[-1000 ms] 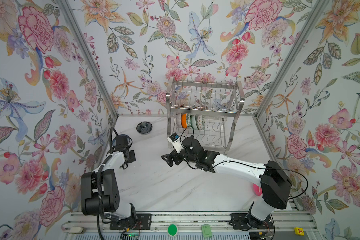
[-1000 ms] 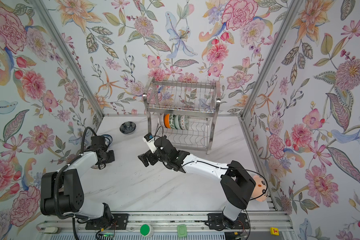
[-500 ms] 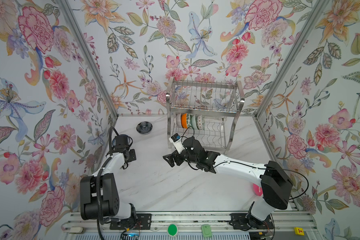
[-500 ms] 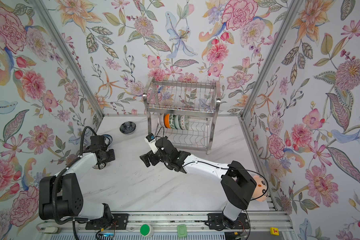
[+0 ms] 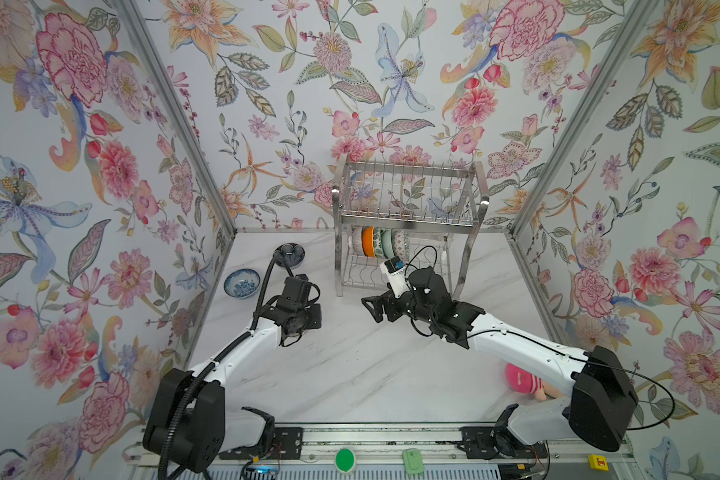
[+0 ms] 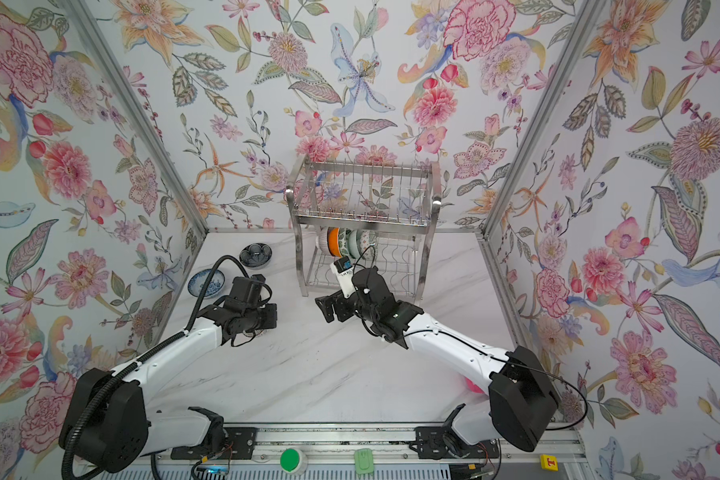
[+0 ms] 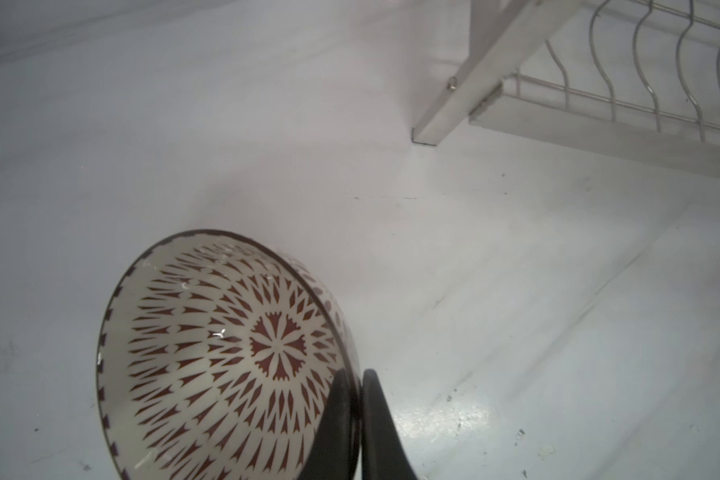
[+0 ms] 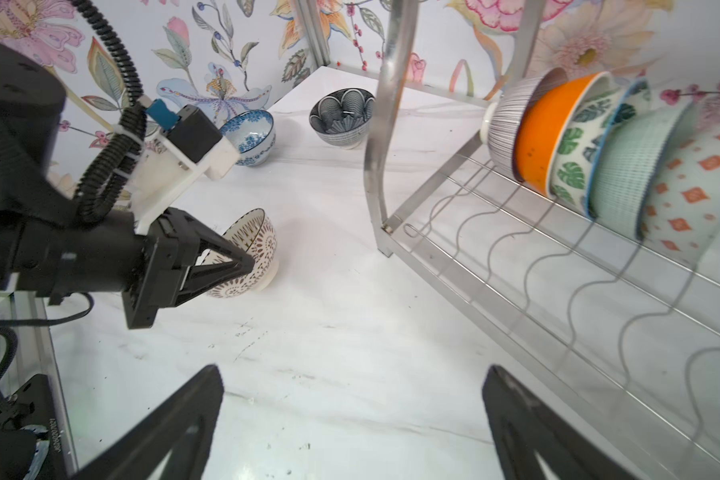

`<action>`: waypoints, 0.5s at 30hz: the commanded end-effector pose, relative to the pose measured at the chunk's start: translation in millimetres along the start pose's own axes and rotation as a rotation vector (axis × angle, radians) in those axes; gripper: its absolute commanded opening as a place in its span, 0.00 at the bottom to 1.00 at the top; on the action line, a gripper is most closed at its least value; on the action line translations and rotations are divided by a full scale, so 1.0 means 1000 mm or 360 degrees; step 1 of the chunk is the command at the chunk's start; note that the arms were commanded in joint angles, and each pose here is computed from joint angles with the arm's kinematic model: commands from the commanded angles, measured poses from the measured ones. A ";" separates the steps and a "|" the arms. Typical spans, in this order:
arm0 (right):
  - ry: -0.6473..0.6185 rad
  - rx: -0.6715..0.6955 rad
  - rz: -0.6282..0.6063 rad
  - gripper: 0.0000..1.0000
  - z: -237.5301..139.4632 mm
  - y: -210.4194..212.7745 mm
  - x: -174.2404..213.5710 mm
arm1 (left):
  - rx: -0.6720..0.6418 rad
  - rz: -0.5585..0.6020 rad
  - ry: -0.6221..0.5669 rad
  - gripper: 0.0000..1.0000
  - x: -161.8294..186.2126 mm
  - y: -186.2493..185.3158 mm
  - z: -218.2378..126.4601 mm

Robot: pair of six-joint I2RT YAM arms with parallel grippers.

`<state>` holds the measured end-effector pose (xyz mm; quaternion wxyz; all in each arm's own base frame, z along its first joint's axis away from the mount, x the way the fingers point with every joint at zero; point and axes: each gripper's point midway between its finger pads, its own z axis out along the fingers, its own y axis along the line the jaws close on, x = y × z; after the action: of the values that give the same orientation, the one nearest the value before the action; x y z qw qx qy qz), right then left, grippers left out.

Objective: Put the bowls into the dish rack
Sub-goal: 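Move the left gripper to the brown-red starburst bowl and grasp its rim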

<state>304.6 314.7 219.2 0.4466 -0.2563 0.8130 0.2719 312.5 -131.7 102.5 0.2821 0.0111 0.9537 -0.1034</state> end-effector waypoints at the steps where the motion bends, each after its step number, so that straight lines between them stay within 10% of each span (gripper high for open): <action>1: 0.0040 0.0097 0.0085 0.99 -0.015 -0.025 0.014 | 0.0109 -0.0017 -0.0122 0.00 -0.025 -0.045 -0.005; 15: 0.0030 0.0288 0.0198 0.99 -0.063 -0.075 0.029 | 0.0387 0.0234 -0.0004 0.00 0.004 -0.191 0.041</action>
<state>311.1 222.8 215.4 0.4570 -0.1737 0.8416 0.2296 306.1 -308.9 92.8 0.2703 0.1225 0.9382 -0.1783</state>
